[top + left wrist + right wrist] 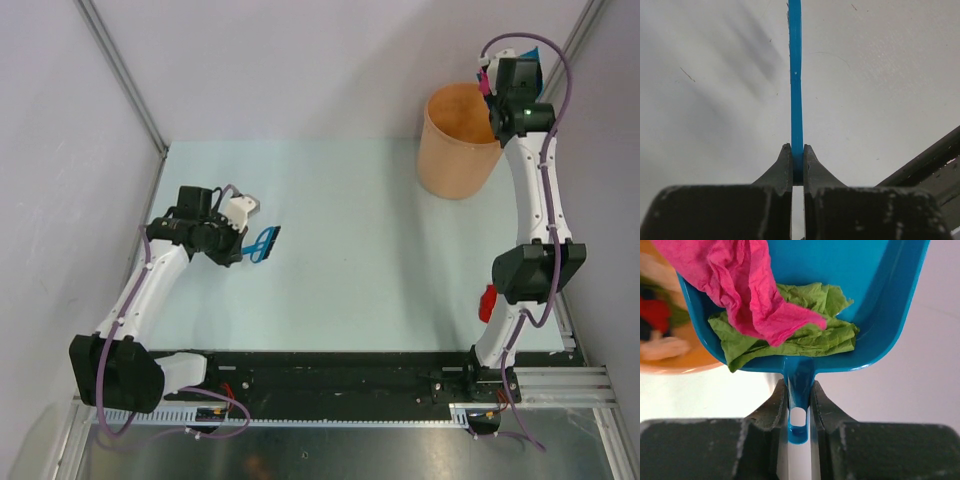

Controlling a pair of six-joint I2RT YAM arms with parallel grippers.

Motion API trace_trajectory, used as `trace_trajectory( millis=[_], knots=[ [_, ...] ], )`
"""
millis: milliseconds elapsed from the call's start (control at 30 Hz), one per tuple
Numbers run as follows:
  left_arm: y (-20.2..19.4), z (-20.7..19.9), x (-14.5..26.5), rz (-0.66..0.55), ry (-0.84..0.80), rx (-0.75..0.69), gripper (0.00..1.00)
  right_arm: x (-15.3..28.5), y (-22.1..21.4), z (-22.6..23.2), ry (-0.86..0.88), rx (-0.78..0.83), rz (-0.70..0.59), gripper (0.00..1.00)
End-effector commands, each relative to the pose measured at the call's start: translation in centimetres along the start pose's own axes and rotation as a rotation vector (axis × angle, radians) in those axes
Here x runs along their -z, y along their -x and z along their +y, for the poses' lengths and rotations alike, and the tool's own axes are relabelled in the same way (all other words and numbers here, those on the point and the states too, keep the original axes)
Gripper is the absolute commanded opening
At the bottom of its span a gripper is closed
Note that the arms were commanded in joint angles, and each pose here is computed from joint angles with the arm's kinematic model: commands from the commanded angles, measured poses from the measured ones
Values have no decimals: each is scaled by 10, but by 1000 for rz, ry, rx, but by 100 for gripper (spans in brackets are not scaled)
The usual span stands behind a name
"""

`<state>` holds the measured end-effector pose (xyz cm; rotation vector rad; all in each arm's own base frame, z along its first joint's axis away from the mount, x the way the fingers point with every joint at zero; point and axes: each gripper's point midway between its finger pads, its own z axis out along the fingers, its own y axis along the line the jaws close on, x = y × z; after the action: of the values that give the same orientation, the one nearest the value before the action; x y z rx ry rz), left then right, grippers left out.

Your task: Sweep away the paper scraps from the table

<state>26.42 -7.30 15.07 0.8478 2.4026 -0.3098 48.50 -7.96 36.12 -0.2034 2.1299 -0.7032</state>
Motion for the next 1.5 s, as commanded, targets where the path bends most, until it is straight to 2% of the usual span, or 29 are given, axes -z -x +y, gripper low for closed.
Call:
trace_trajectory(
  millis=[0,67,133,267,300,367,433,567,700,800,833,933,1000,1067,1100,1167,1200,1300,1400,1467],
  knots=[
    [4,-3,3,-29,-2,-44,0,-2,36,-67,-374,208,-94,0],
    [3,-4,1,-23,-10,-42,0,2,48,-83,-471,306,-110,0],
    [4,-5,0,-23,-17,-40,0,-10,44,-77,-493,406,-105,0],
    [7,-4,-1,-22,-17,-42,0,5,63,-96,-709,622,-148,0],
    [6,-4,-1,-20,-18,-43,0,0,58,-87,-716,695,-154,0],
    [6,-4,-1,-20,-16,-43,0,11,67,-87,-793,740,-212,0],
    [7,-4,-1,-21,-19,-46,0,7,66,-73,-805,904,-231,0],
    [5,-5,-3,-18,-25,-44,0,22,69,-80,-896,917,-262,0],
    [4,-6,-3,-16,-25,-49,0,27,67,-82,-908,915,-262,0],
    [4,-7,-3,-18,-30,-49,0,36,69,-86,-916,848,-280,0],
    [4,-7,-3,-19,-33,-46,0,39,70,-86,-897,763,-313,0],
    [5,-10,-2,-31,-45,-45,0,57,73,-86,-805,579,-345,0],
    [6,-11,-2,-34,-48,-42,0,61,73,-73,-612,394,-393,0],
    [8,-12,-1,-41,-55,-37,0,57,64,-38,-397,227,-417,0],
    [9,-13,-1,-44,-56,-37,0,73,70,-32,-316,170,-479,0],
    [11,-12,-1,-48,-57,-30,0,79,60,-1,-135,91,-481,0],
    [12,-12,0,-50,-58,-28,0,92,64,18,-1,-14,-540,0],
    [14,-12,1,-56,-55,-22,0,110,51,76,285,-110,-536,0],
    [17,-12,3,-64,-50,-25,0,132,32,123,469,-158,-490,0],
    [18,-12,4,-65,-50,-18,0,137,11,157,590,-264,-390,0]
  ],
)
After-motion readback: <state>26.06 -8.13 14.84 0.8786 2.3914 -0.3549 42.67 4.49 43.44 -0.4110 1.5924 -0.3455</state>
